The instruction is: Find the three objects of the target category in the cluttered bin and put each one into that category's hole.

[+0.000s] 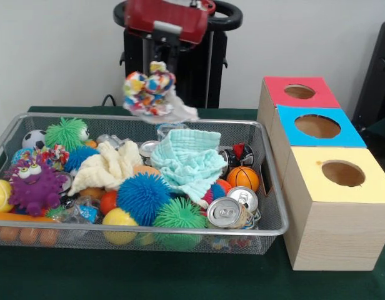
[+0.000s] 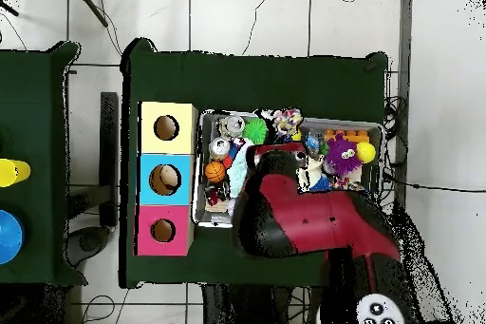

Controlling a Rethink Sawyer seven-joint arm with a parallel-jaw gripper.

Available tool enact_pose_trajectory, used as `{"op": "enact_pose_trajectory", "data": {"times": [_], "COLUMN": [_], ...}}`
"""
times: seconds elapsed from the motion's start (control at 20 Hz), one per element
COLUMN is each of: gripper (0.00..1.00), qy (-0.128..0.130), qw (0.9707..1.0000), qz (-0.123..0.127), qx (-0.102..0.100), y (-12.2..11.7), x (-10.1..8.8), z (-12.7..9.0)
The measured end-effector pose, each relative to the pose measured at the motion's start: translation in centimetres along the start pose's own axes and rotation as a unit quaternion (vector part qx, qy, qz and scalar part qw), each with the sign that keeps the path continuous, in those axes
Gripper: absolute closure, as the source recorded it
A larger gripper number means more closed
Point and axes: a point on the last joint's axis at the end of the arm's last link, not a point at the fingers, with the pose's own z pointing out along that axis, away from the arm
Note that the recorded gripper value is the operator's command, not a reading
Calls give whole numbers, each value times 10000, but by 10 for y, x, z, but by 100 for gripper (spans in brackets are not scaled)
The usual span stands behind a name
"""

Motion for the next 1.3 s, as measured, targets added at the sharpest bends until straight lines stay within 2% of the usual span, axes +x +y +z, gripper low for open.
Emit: {"op": "enact_pose_trajectory", "data": {"times": [0.1,0.15,0.25,0.35,0.6,0.65,0.8,0.9,1.0,1.1,1.15,1.2,1.3], "gripper": [100,100,100,100,100,100,100,100,100,100,100,100,100], "qy": [63,164,314,419,698,787,838,850,847,852,852,855,817], "qw": [10000,9999,9995,9990,9964,9948,9929,9909,9873,9850,9822,9808,9749], "qz": [-1,-11,72,166,477,633,829,1019,1306,1450,1613,1688,1980], "qx": [5,24,41,42,78,114,169,223,320,376,444,474,613], "y": [14,35,62,80,131,151,173,189,202,207,210,211,210], "x": [1,0,-2,-4,-6,-6,-5,-6,-9,-12,-15,-17,-25], "z": [-7,-17,-30,-38,-64,-74,-83,-88,-89,-88,-87,-87,-83]}}
